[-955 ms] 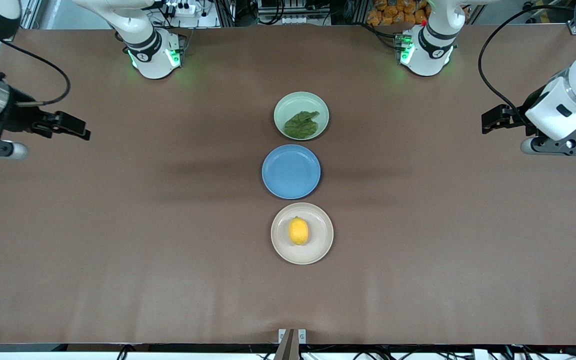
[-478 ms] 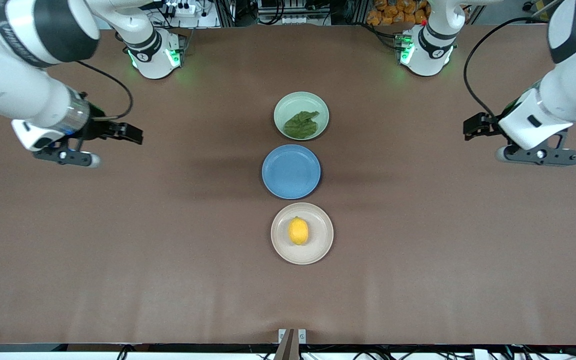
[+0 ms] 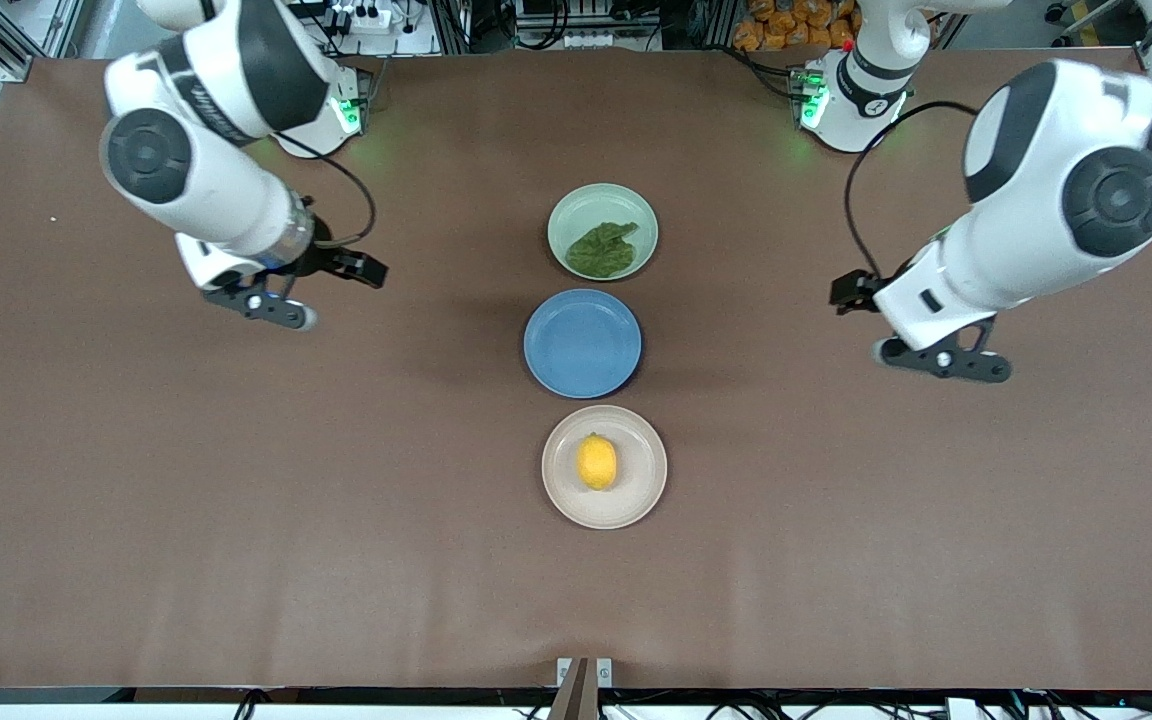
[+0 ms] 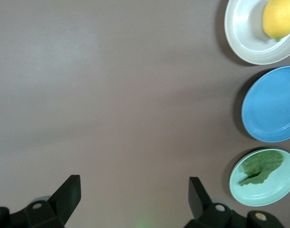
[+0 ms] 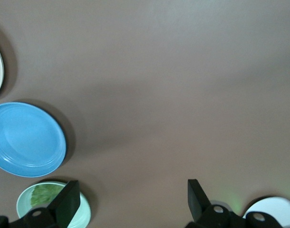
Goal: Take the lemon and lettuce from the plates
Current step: 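Reach the right gripper to the lettuce while the left gripper reaches the lemon, then close the right gripper on the lettuce while the left gripper grasps the lemon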
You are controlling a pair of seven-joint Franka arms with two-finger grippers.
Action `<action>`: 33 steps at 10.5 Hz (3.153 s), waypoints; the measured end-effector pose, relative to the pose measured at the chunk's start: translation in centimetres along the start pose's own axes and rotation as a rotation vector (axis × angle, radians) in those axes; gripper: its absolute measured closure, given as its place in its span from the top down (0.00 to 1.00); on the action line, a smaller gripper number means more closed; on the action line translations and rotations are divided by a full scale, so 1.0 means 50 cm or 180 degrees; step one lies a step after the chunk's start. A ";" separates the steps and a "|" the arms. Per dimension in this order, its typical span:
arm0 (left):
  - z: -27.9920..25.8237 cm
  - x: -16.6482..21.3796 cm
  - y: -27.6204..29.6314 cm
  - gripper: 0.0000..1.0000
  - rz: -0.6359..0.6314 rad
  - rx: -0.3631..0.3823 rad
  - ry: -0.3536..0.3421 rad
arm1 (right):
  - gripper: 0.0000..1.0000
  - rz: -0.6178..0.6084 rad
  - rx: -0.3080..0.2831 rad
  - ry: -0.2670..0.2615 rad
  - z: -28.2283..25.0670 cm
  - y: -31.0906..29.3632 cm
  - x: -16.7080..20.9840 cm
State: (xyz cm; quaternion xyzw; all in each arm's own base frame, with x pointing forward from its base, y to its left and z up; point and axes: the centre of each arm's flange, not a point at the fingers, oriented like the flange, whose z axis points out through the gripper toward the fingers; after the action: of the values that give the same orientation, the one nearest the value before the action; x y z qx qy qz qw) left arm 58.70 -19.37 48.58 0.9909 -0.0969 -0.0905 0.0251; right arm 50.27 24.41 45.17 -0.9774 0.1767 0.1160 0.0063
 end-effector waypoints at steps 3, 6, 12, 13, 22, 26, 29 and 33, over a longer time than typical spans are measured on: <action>0.062 0.043 0.067 1.00 0.0100 -0.0160 0.0059 | 1.00 0.0329 0.0009 0.0053 0.079 -0.121 -0.076; 0.139 0.088 0.170 1.00 0.0131 -0.0190 0.0172 | 1.00 0.0623 0.0058 0.0148 0.209 -0.249 -0.153; 0.289 0.171 0.297 1.00 -0.0214 -0.0313 0.0445 | 1.00 0.1103 0.0093 0.0223 0.364 -0.387 -0.349; 0.310 0.184 0.318 1.00 -0.0255 -0.0352 0.0527 | 1.00 0.1173 0.0084 0.0231 0.392 -0.403 -0.386; 0.484 0.253 0.453 1.00 -0.0590 -0.0774 0.1226 | 1.00 0.1758 0.0084 0.0362 0.589 -0.504 -0.426; 0.529 0.273 0.465 1.00 -0.0628 -0.0888 0.1421 | 1.00 0.1779 0.0060 0.0381 0.609 -0.511 -0.454; 0.570 0.276 0.465 1.00 -0.0636 -0.0881 0.1416 | 1.00 0.1792 0.0001 0.0395 0.638 -0.512 -0.488; 0.610 0.281 0.461 1.00 -0.0651 -0.0907 0.1478 | 0.93 0.1743 -0.0016 0.0456 0.645 -0.512 -0.497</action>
State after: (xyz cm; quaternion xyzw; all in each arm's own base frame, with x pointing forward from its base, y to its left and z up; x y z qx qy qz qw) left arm 62.32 -45.69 17.71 0.9762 0.0256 0.1239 0.1762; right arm 29.28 58.69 18.73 -0.8990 0.4338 0.0445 -0.0402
